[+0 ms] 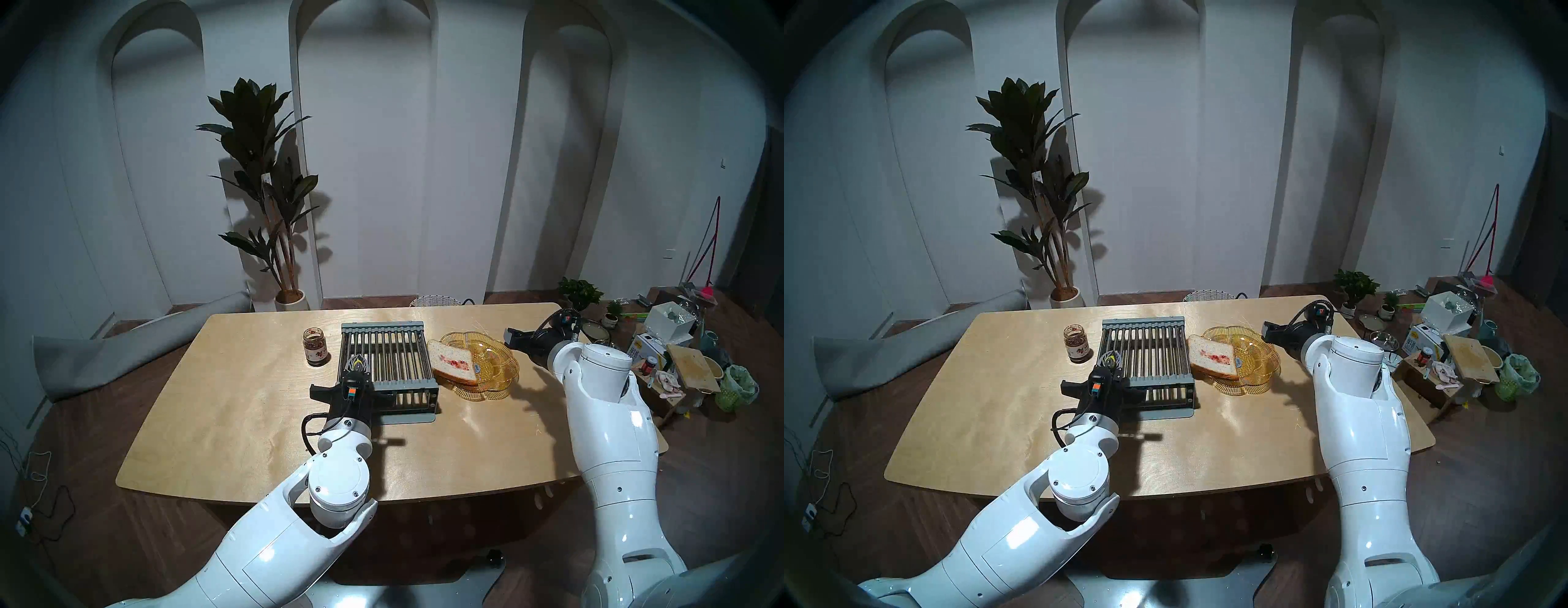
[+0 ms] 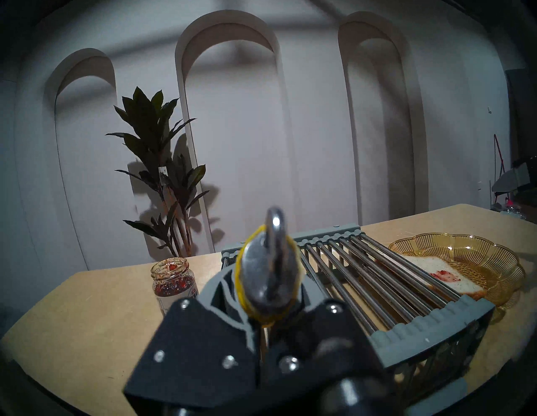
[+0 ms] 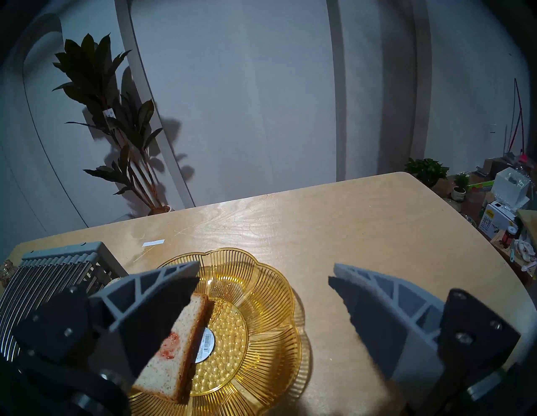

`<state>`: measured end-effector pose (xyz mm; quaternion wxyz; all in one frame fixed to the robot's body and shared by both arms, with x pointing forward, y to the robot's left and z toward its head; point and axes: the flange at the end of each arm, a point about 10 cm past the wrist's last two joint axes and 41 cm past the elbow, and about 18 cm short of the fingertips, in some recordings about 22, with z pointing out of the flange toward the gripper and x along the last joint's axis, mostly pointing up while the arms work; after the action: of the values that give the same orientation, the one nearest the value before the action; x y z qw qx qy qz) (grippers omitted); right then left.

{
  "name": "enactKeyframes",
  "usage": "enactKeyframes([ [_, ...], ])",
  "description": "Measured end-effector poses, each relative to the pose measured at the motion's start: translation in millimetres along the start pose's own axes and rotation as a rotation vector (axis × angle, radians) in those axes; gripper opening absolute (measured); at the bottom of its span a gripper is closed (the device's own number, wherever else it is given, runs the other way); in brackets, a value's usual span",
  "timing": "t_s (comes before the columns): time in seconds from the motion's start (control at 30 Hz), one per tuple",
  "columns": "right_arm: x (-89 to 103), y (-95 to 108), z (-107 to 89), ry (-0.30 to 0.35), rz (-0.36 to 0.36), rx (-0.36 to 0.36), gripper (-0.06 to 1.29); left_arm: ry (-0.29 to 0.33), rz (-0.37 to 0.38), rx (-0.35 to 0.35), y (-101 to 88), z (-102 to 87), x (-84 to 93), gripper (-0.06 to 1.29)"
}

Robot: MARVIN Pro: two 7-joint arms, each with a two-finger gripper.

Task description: Spread jam over the slice of bread with the knife

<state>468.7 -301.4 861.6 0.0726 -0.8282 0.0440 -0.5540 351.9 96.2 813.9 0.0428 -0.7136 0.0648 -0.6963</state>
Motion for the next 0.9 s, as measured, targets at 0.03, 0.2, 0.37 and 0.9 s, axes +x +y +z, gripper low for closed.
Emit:
enactKeyframes([
  [0.03,-0.2,0,0.0,0.000,-0.001,0.000,1.20,-0.002,-0.001,0.000,0.0,-0.8,-0.5,0.01],
  [0.2,-1.6,-1,-0.2,-0.003,-0.005,0.002,1.20,-0.018,-0.006,-0.001,1.0,-5.5,-3.3,0.01],
  [0.37,-2.7,-1,-0.5,-0.006,-0.008,0.003,1.20,-0.031,-0.010,-0.005,3.4,-10.1,-6.1,0.01],
  [0.9,-3.8,1,-1.6,-0.004,-0.012,0.003,1.22,-0.050,-0.007,-0.008,9.9,-17.0,-10.3,0.49],
])
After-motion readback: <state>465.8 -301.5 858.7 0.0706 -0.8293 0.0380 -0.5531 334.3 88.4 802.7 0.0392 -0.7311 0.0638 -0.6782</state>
